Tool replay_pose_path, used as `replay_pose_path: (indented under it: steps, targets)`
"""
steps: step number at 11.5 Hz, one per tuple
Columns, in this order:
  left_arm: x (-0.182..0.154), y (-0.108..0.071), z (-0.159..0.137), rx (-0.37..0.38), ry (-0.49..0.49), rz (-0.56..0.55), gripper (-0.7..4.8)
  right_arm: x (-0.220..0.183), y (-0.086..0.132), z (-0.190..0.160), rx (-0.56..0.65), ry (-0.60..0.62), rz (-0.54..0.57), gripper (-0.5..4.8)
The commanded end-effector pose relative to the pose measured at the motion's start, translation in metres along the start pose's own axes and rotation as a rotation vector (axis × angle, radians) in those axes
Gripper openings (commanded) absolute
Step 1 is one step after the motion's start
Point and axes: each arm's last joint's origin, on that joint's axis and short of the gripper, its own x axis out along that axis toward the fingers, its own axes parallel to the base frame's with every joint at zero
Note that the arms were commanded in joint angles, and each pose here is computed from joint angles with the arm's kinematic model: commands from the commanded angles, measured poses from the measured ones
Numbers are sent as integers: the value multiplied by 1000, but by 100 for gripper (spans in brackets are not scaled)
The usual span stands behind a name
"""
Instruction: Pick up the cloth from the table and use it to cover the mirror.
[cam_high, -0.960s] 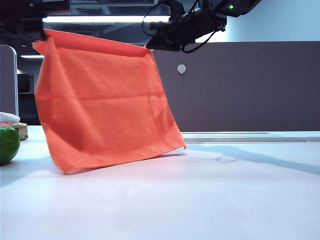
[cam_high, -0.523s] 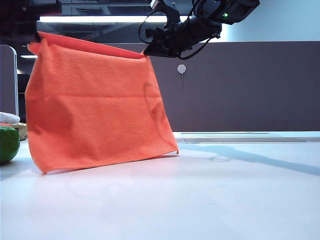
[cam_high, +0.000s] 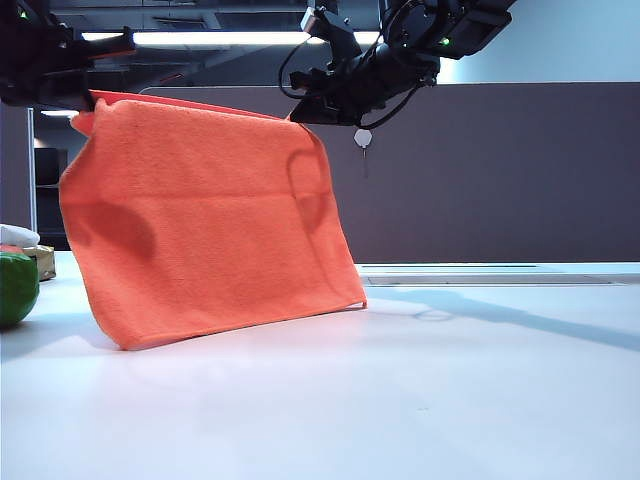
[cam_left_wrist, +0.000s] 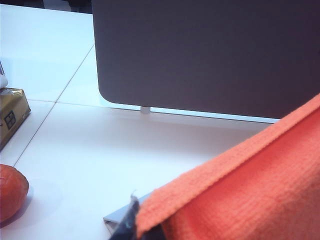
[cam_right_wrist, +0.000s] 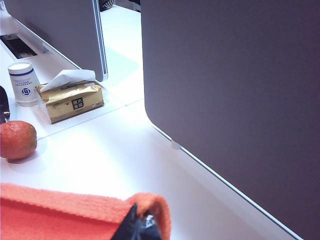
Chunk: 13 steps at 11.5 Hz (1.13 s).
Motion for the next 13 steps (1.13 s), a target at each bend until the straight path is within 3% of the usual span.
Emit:
replay_pose_path:
  steps: [1,4,8,10,12,13]
  targets:
    - [1,0,1,-4,-5,2,-6,-2,-2,2,4,22,-62,-1]
    - [3,0,-2,0,13,5,-6,-2,-3,1,8,36,-93,0]
    - [3,1,-5,5,39,11,-6,-2,-3,-1,17,57,-94,55]
    - [3,1,-5,5,37,11,-6,-2,-3,-1,17,57,-94,55]
    - [4,0,-3,1,18,9,49,-2,-3,0,11,44,-95,55]
    - [9,0,-7,3,27,10,58,-2,-4,4,-2,11,-96,96]
